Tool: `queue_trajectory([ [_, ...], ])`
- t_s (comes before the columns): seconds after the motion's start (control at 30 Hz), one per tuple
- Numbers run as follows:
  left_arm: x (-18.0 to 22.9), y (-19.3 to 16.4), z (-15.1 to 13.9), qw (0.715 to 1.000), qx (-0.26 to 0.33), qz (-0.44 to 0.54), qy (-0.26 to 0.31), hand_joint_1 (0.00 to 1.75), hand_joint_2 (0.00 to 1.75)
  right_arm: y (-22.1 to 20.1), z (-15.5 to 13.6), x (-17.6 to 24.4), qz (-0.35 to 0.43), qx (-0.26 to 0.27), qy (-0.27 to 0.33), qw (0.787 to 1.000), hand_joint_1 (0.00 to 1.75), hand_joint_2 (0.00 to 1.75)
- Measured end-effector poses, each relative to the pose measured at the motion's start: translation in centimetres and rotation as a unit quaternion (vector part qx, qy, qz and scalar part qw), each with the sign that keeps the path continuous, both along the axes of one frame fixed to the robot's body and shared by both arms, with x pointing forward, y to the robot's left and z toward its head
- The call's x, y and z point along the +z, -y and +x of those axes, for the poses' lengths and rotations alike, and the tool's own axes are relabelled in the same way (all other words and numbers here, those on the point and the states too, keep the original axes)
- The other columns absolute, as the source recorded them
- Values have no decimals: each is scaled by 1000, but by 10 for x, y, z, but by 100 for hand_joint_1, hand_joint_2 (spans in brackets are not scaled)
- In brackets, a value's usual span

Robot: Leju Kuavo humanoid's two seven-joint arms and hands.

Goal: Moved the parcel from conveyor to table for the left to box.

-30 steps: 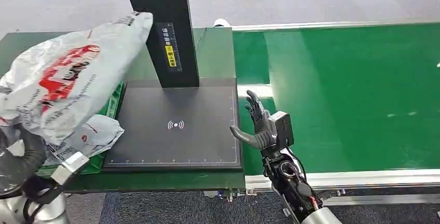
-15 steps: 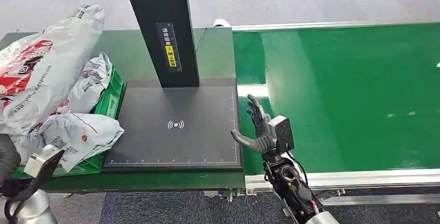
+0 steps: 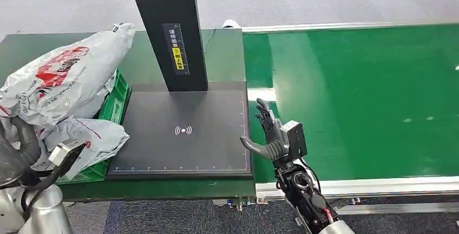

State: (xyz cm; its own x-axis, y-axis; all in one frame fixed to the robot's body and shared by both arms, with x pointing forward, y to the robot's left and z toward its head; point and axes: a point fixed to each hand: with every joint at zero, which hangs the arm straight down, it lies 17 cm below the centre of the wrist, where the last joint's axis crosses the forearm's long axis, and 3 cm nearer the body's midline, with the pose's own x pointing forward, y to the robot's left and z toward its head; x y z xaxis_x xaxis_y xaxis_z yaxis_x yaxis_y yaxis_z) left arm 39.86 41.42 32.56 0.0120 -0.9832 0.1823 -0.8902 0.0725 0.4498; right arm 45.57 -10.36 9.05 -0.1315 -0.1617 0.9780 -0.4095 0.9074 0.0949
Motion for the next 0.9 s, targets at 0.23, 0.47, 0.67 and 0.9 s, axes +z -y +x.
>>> queue_trajectory([
  [0.23,13,-11,11,999,24,31,-5,175,175,5,2,4,6,-4,4,1000,0,175],
  [0.47,4,-16,28,997,37,49,-38,175,175,7,3,10,9,-8,10,1000,0,175],
  [0.67,-22,-34,47,994,56,38,-86,175,175,10,4,12,7,-12,15,1000,0,175],
  [0.9,-58,-54,68,987,74,7,-143,175,175,15,5,16,5,-20,23,1000,0,175],
])
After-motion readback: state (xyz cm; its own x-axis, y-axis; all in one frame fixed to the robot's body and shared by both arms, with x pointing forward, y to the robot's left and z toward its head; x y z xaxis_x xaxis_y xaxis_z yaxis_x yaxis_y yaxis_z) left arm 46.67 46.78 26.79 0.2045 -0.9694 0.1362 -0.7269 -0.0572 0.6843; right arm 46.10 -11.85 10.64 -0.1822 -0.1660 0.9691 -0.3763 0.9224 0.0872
